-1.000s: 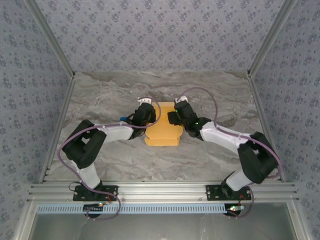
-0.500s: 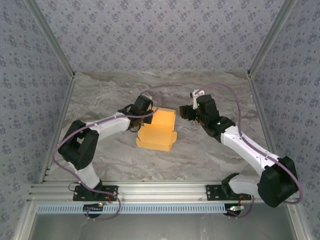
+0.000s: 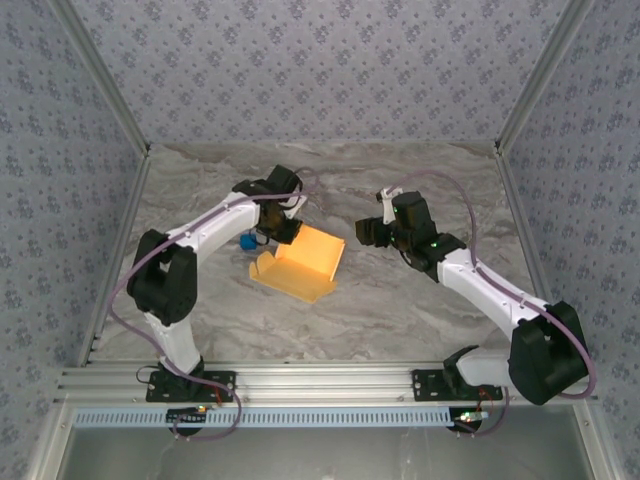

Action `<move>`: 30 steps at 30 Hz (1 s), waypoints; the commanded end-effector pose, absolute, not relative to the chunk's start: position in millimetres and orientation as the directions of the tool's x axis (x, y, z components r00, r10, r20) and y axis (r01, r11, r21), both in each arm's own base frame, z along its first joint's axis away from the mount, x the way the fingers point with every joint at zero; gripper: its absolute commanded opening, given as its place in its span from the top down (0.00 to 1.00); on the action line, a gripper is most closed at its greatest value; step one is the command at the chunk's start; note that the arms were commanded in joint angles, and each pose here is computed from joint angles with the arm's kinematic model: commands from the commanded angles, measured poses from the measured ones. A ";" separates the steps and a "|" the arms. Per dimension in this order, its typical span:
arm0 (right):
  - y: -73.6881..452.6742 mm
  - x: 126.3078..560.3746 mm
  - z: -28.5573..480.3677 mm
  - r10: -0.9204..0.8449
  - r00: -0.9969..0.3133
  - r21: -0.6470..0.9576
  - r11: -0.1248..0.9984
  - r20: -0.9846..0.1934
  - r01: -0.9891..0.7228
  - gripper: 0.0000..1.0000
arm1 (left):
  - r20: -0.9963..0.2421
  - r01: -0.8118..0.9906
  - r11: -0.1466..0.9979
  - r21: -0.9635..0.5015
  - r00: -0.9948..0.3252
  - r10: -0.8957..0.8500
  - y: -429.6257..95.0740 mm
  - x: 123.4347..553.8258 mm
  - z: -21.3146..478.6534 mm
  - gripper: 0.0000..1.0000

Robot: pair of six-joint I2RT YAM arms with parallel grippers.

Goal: Fold the paper box

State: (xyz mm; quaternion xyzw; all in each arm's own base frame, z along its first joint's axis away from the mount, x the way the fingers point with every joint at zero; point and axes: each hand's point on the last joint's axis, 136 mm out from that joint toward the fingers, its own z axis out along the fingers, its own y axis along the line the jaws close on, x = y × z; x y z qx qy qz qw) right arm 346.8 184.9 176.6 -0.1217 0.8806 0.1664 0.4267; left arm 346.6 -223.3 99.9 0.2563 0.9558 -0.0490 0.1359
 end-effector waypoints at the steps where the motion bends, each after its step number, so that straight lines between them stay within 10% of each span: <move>1: 185.0 345.6 173.2 -0.057 -0.617 0.213 0.910 -0.785 -0.355 0.29 | -0.105 0.563 0.827 -0.002 -0.822 0.559 -206.7 326.6 91.3 1.00; 17: 151.7 322.9 155.5 -0.041 -0.656 0.185 0.944 -0.754 -0.273 0.29 | 0.190 0.708 0.705 0.042 -0.698 0.690 -219.0 344.7 58.6 1.00; 30: 137.4 308.9 145.7 -0.026 -0.674 0.185 0.953 -0.738 -0.239 0.29 | 0.195 0.746 0.665 0.011 -0.654 0.731 -250.0 366.6 54.4 0.76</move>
